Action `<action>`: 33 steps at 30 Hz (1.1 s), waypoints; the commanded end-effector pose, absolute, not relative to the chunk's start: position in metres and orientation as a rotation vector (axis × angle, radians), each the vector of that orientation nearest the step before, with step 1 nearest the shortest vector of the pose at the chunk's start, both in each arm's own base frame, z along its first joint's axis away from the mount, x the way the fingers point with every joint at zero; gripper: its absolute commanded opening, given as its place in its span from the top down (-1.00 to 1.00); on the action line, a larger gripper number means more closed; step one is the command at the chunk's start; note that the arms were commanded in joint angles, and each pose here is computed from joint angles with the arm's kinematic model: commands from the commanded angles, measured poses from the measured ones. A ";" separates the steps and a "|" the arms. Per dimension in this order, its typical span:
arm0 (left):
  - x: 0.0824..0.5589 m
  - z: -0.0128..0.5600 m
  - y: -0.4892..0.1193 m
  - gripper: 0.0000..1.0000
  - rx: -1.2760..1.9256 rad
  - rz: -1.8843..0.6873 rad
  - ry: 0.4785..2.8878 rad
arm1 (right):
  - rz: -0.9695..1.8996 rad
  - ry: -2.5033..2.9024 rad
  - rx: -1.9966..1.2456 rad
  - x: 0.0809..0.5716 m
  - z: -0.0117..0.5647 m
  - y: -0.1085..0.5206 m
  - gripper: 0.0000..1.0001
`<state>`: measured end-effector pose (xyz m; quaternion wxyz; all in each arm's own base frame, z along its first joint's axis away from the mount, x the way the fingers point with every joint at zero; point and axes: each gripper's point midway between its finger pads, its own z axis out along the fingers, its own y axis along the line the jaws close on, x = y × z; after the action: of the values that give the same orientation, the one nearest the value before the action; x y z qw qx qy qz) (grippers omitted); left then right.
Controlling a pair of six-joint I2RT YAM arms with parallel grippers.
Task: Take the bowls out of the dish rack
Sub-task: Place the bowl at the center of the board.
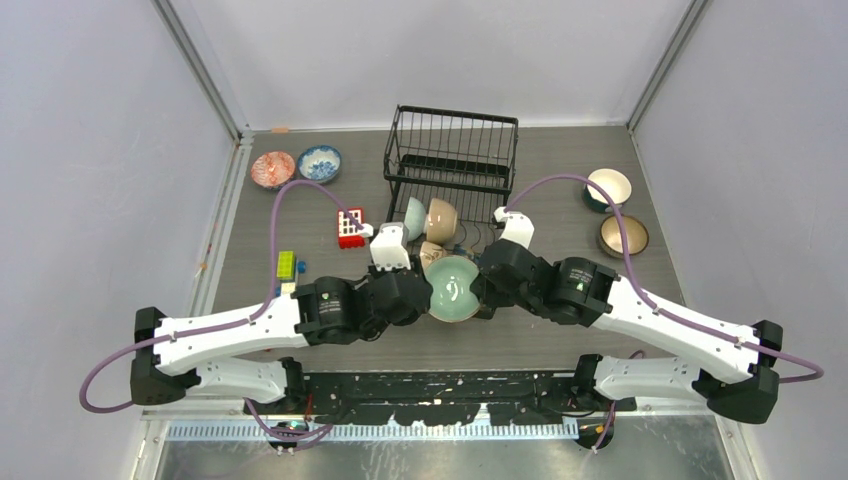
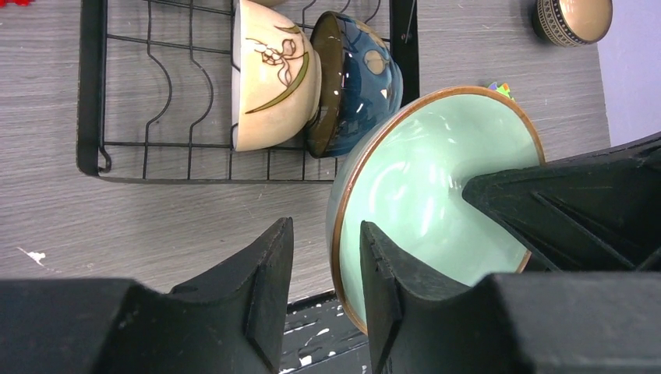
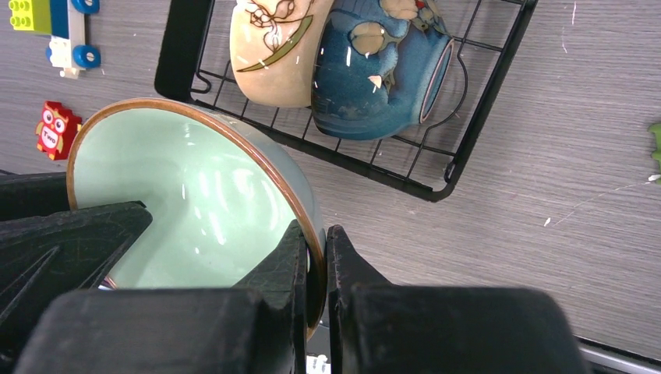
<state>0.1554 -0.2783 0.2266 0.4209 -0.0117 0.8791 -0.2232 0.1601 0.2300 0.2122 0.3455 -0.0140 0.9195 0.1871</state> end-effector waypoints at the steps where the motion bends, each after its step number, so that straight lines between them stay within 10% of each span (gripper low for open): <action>1: 0.161 0.242 -0.279 0.24 -0.053 -0.599 2.150 | 0.646 2.291 0.056 0.169 0.243 0.245 0.99; 20: 0.166 0.240 -0.277 1.00 -0.056 -0.573 2.143 | 0.655 2.305 0.035 0.170 0.238 0.252 0.99; 33: 0.170 0.251 -0.266 0.99 -0.077 -0.589 2.109 | 0.606 2.327 -0.063 0.166 0.239 0.247 -0.33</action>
<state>0.1606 -0.2653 0.2133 0.4274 0.0011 0.8833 -0.1924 0.1609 0.2436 0.2195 0.3420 -0.0173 0.9132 0.2208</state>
